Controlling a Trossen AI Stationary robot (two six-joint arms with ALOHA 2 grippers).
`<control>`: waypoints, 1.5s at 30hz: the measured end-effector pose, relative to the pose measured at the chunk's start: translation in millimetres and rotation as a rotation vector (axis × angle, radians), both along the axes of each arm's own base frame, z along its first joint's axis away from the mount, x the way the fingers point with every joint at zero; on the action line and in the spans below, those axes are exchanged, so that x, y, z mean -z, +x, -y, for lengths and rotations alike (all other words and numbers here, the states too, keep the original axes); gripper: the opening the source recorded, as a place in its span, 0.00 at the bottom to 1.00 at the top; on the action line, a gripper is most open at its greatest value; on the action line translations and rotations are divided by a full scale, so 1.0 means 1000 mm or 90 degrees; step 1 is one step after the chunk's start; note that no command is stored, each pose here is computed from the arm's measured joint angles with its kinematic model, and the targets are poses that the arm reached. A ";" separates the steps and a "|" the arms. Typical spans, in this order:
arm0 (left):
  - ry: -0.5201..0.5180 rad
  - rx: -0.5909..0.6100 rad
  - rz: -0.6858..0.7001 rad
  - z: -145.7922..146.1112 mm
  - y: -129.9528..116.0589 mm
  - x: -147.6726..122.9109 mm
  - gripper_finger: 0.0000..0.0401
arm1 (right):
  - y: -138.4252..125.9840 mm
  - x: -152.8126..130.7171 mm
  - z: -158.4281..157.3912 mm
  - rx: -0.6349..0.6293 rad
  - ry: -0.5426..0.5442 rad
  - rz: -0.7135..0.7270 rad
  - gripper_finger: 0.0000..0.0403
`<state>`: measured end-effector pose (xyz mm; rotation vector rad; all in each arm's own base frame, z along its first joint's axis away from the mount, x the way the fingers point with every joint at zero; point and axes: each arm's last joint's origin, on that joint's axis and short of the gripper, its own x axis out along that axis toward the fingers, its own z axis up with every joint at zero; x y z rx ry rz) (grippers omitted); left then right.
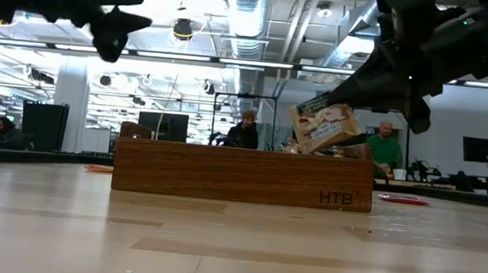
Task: Pick & Place Tea
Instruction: Put the gold tea bag into the right section of the wooden organizer
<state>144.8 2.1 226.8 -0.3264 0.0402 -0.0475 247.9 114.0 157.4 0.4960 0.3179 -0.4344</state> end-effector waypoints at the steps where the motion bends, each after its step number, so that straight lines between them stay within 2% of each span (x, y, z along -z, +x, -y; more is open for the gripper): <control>1: -0.003 0.000 0.002 0.000 -0.002 0.002 0.39 | 0.000 0.000 0.000 0.003 -0.001 0.001 0.00; 6: -0.005 0.000 0.015 0.000 -0.008 0.006 0.39 | 0.001 0.000 0.002 0.006 0.002 0.000 0.00; 27: -0.005 0.000 0.010 0.000 -0.008 0.007 0.39 | 0.010 0.002 0.018 -0.016 0.059 -0.019 0.00; 45: -0.007 -0.001 -0.004 0.000 -0.008 0.009 0.39 | 0.012 0.004 0.027 -0.005 0.062 -0.038 0.00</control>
